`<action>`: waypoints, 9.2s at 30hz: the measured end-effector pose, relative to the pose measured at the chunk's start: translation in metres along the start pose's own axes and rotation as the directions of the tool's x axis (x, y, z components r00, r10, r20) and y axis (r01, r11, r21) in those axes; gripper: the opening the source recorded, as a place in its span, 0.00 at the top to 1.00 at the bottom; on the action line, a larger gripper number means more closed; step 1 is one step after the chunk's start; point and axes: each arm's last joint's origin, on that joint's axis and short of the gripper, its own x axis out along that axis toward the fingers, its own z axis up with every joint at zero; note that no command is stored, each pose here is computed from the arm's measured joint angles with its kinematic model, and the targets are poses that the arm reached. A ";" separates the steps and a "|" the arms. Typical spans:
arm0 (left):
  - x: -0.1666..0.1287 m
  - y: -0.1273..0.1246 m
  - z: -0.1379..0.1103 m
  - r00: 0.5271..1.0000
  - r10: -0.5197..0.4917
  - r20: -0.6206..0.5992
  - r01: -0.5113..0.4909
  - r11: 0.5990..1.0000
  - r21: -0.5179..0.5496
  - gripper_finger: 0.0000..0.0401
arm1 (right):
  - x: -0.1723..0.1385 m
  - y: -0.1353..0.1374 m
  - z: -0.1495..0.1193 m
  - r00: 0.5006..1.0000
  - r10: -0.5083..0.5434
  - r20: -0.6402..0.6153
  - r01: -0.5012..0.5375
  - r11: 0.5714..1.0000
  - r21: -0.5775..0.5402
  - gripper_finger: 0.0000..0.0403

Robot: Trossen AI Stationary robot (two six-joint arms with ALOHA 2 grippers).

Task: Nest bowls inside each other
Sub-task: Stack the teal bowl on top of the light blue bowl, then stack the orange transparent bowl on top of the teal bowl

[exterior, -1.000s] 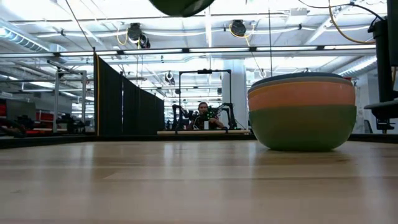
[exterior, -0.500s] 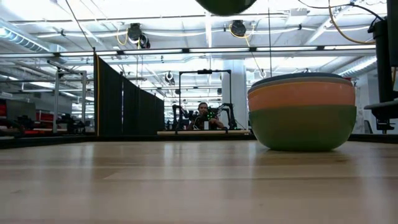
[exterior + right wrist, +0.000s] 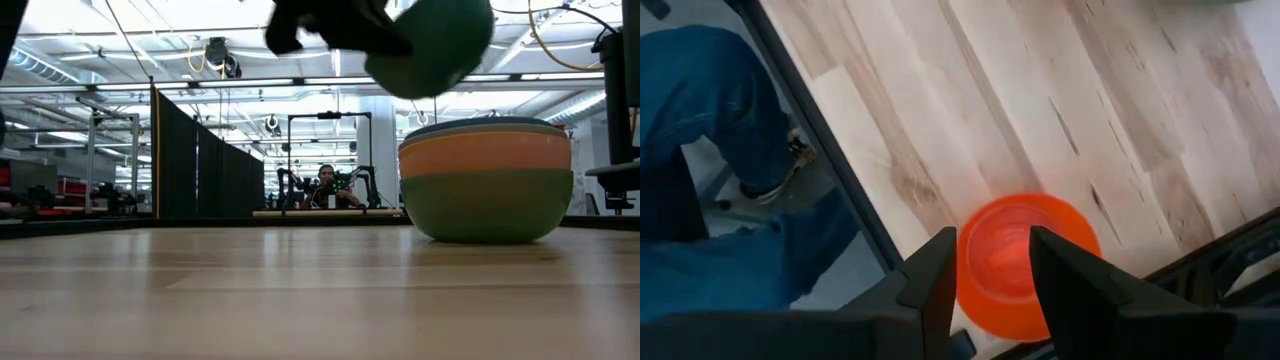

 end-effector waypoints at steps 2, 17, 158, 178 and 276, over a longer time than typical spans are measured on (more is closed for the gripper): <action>0.010 -0.001 -0.004 1.000 0.001 -0.002 -0.001 1.000 0.000 1.00 | 0.000 0.000 0.000 1.000 0.001 0.010 -0.001 1.000 0.001 0.72; 0.043 -0.007 -0.016 1.000 0.002 0.006 -0.002 1.000 -0.009 1.00 | 0.001 0.001 0.003 0.999 0.010 0.053 -0.010 1.000 -0.004 0.72; -0.103 -0.129 0.139 0.992 0.114 -0.056 -0.127 0.875 -0.466 0.74 | 0.169 0.051 0.024 0.883 -0.293 -0.366 0.326 0.945 0.030 0.98; -0.104 -0.134 0.133 0.989 0.080 -0.123 -0.133 0.837 -0.530 0.74 | 0.033 0.019 0.120 0.994 -0.072 0.077 0.078 0.993 -0.084 1.00; -0.108 -0.136 0.116 0.917 0.194 -0.347 -0.382 0.676 -0.630 0.74 | 0.096 -0.144 0.181 0.990 -0.104 0.095 0.132 0.919 -0.372 0.92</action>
